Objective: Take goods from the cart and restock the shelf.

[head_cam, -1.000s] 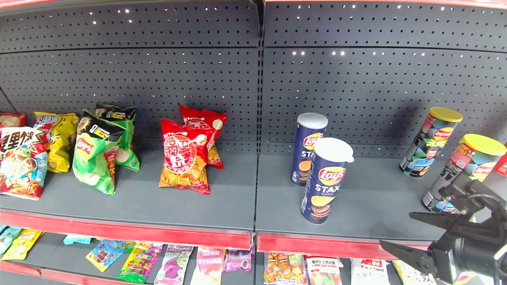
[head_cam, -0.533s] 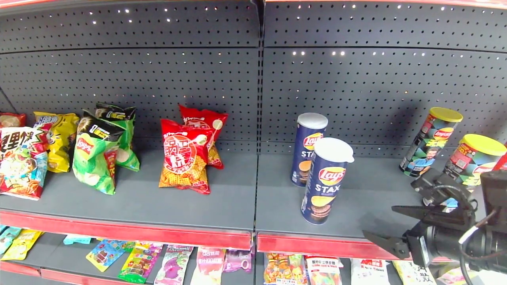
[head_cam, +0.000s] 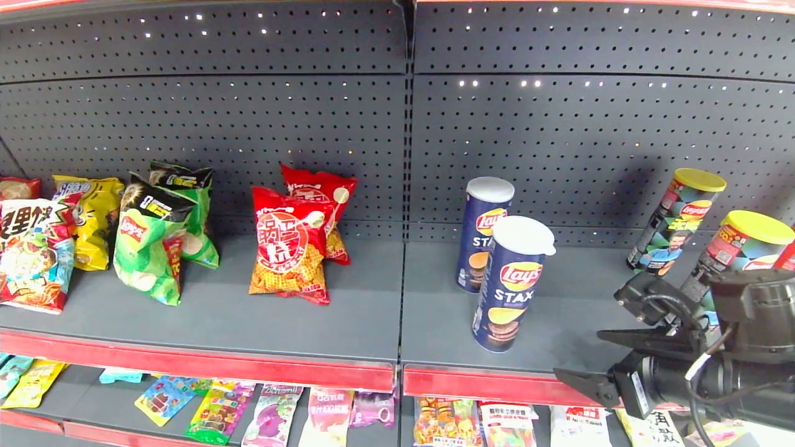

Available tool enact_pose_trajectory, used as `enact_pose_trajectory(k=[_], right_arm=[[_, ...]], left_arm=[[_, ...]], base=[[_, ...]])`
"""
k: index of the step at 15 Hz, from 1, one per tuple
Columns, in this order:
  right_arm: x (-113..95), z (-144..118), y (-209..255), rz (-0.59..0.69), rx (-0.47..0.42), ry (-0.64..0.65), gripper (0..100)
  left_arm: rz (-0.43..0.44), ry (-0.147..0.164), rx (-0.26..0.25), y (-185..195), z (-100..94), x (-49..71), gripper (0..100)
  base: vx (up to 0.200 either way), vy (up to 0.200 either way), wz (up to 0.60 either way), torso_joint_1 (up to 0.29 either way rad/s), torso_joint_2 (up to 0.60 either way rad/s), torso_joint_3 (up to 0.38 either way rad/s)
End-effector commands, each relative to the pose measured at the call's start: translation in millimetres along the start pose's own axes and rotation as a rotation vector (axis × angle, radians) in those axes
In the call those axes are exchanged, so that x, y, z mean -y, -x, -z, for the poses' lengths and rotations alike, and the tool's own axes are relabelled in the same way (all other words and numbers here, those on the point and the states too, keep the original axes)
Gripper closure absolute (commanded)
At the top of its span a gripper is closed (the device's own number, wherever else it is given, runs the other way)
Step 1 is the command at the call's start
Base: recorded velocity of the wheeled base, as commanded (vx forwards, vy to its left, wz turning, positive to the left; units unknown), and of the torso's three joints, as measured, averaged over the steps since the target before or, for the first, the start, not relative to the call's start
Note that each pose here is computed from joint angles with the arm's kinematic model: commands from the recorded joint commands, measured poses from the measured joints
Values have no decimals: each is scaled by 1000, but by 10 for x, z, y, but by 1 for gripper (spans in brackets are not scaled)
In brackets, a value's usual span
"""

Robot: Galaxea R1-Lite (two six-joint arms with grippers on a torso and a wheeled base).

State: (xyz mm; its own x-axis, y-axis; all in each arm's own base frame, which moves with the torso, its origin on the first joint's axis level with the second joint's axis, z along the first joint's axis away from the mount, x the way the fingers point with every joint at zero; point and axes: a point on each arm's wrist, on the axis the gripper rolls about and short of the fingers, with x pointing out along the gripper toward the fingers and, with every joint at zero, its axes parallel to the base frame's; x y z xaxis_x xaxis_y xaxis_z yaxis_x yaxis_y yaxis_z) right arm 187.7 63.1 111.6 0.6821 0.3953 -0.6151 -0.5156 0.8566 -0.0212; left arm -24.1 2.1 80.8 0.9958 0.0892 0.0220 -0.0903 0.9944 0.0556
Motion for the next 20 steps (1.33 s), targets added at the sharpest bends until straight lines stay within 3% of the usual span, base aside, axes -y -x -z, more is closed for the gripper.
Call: enact_pose_trajectory(k=[1, 7, 20], right_arm=[[11, 30, -95, -5, -29, -5, 0], [31, 68, -245, -13, -78, -13, 0], [141, -123, -567, 8, -4, -49, 0]], left_arm=[[1, -1, -2, -2, -1, 0, 0], [1, 2, -2, -2, -1, 0, 0], [1, -1, -2, -2, -1, 0, 0]], base=[[0, 0, 0, 0, 0, 0], [0, 0, 0, 0, 0, 0], [0, 0, 0, 0, 0, 0]])
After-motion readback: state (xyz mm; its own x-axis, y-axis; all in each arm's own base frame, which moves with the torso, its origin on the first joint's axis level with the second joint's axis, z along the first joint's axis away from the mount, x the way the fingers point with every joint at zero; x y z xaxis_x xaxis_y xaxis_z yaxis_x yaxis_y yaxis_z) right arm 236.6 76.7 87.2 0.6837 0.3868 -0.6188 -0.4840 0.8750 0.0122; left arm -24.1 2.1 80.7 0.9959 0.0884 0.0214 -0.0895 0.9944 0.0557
